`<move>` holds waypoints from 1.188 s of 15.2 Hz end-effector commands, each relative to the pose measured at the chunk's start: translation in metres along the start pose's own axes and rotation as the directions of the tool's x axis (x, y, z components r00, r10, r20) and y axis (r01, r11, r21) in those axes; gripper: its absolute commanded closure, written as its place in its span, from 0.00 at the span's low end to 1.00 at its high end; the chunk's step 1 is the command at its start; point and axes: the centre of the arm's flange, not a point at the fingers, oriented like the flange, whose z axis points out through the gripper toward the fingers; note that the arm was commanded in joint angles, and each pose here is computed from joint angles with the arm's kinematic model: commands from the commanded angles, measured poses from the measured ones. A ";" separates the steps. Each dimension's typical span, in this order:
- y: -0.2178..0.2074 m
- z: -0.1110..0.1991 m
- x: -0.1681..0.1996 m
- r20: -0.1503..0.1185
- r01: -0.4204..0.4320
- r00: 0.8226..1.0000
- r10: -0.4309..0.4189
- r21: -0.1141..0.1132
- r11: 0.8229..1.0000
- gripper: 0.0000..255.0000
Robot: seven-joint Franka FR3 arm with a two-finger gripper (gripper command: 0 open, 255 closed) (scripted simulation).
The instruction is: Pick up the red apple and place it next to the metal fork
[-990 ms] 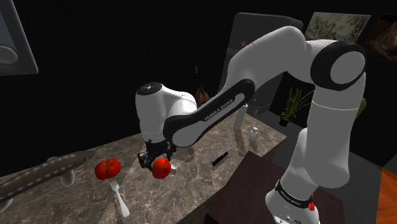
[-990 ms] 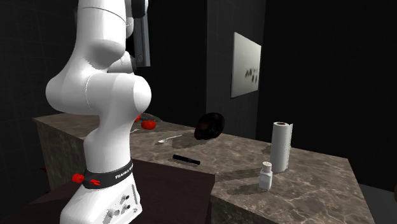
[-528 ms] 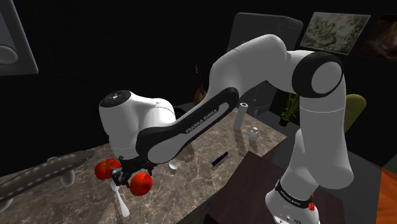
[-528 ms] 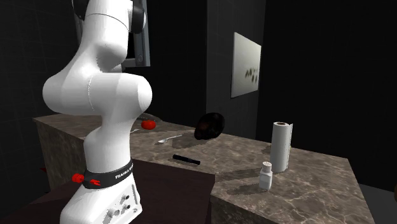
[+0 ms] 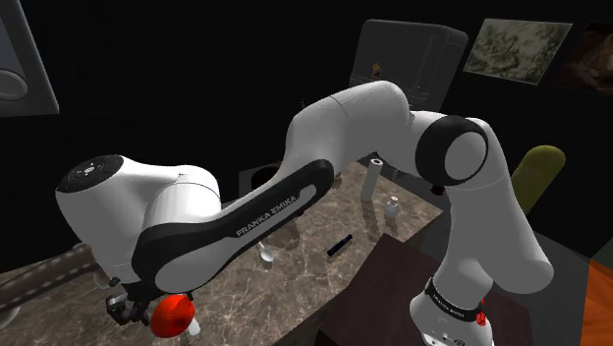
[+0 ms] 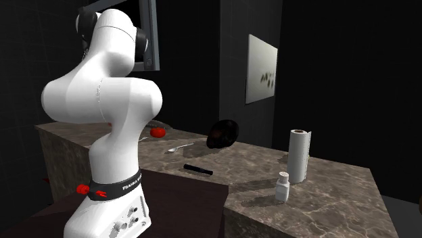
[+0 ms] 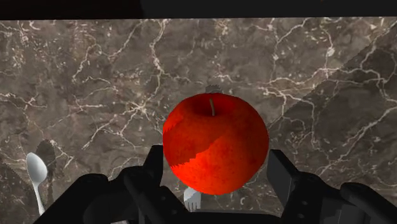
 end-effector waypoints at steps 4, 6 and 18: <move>-0.037 0.011 -0.010 0.000 -0.001 1.000 0.001 -0.001 1.000 1.00; -0.038 0.022 -0.011 0.000 -0.001 1.000 0.001 -0.001 1.000 1.00; -0.046 0.085 -0.014 0.000 -0.001 1.000 0.001 -0.001 1.000 1.00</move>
